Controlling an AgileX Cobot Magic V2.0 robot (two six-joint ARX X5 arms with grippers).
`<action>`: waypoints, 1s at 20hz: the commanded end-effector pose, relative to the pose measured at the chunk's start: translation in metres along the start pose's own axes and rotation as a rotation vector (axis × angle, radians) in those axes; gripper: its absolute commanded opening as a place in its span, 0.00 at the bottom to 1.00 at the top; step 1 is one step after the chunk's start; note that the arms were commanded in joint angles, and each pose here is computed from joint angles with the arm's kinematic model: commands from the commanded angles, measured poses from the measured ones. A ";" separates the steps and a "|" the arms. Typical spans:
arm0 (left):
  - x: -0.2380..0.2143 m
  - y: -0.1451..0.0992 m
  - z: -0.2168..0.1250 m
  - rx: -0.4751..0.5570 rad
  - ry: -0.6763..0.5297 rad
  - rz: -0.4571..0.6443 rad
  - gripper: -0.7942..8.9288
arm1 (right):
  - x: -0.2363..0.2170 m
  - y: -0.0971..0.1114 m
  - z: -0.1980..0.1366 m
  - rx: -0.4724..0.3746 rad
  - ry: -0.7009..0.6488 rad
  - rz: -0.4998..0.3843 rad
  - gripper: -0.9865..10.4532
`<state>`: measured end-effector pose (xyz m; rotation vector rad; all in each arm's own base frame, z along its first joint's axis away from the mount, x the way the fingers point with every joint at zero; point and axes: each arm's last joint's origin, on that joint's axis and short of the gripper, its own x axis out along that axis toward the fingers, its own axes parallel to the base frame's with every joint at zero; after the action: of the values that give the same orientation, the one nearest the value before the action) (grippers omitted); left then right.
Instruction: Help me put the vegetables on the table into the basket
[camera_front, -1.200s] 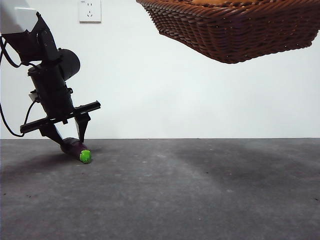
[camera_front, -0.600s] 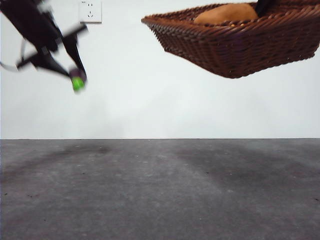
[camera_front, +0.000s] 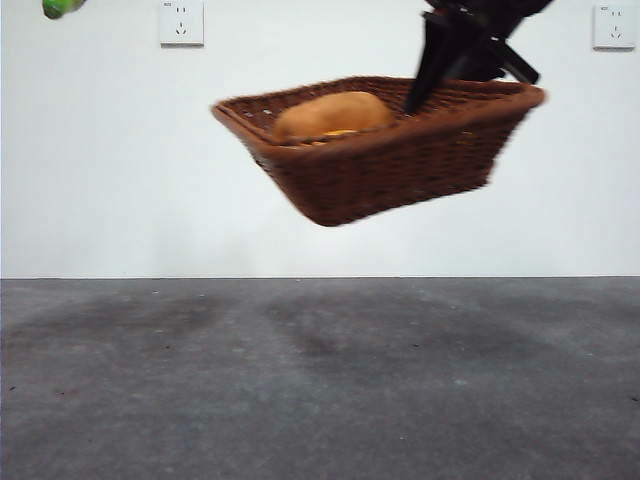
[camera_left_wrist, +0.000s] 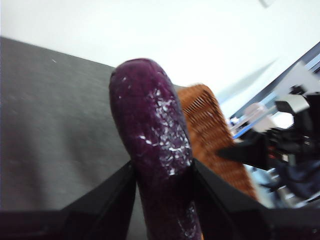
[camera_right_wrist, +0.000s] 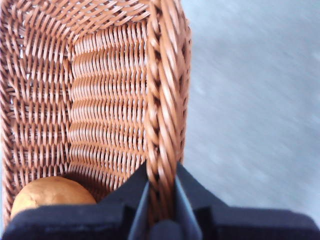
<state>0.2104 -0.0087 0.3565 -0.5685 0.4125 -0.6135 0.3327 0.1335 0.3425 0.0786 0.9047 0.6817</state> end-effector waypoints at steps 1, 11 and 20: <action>0.003 -0.003 -0.025 -0.153 -0.030 -0.104 0.07 | 0.017 0.016 0.001 0.037 0.001 0.027 0.07; 0.083 -0.012 -0.063 -0.260 0.015 -0.125 0.07 | 0.084 0.078 -0.013 0.002 0.081 0.124 0.07; 0.127 0.018 -0.094 -0.331 0.123 0.054 0.07 | 0.084 0.078 -0.013 -0.006 0.083 0.124 0.07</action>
<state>0.2636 -0.1122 0.2530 -0.8474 0.6399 -0.5449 0.3193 0.2396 0.2990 0.0837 0.9992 0.7906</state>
